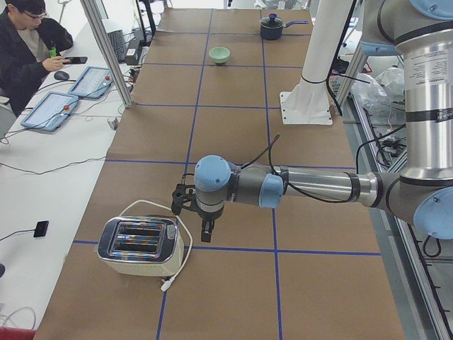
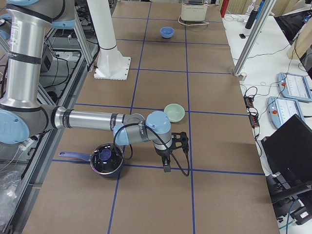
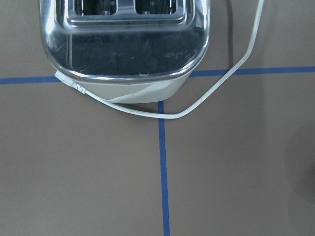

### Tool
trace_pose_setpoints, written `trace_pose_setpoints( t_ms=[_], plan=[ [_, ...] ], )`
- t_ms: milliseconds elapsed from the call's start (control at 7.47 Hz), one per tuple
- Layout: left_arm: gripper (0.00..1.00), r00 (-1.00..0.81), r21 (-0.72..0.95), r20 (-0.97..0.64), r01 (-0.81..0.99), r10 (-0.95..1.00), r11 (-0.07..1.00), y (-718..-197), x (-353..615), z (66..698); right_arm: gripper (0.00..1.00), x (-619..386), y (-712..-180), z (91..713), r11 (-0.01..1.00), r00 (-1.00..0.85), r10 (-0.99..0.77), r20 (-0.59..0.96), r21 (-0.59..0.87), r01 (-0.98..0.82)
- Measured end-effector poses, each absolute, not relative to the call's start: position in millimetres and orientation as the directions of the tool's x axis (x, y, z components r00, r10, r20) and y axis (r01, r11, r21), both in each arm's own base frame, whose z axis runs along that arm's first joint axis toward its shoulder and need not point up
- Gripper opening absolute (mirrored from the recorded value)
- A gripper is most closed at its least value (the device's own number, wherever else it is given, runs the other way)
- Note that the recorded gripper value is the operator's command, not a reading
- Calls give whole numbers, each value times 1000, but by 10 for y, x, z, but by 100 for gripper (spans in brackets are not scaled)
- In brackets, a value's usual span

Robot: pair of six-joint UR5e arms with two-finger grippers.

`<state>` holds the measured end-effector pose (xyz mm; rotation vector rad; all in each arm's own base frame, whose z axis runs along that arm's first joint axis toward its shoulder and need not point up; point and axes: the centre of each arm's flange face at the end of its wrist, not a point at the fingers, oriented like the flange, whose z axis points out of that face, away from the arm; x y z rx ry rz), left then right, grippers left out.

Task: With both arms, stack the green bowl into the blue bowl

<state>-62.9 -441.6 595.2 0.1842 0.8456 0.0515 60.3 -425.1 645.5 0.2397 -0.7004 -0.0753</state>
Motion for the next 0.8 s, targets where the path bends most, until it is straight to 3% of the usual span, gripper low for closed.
trace_pose_setpoints(
  t_ms=[402,803],
  plan=[
    [98,662,444,-680,29,315,896,-4636,-631,5680,100,401,-4456,6190,930,732,-258,630,367,13],
    [98,650,550,-649,43,395,834,-4611,-514,5605,100,-7,-4627,5617,947,633,-201,747,315,-70]
  ],
)
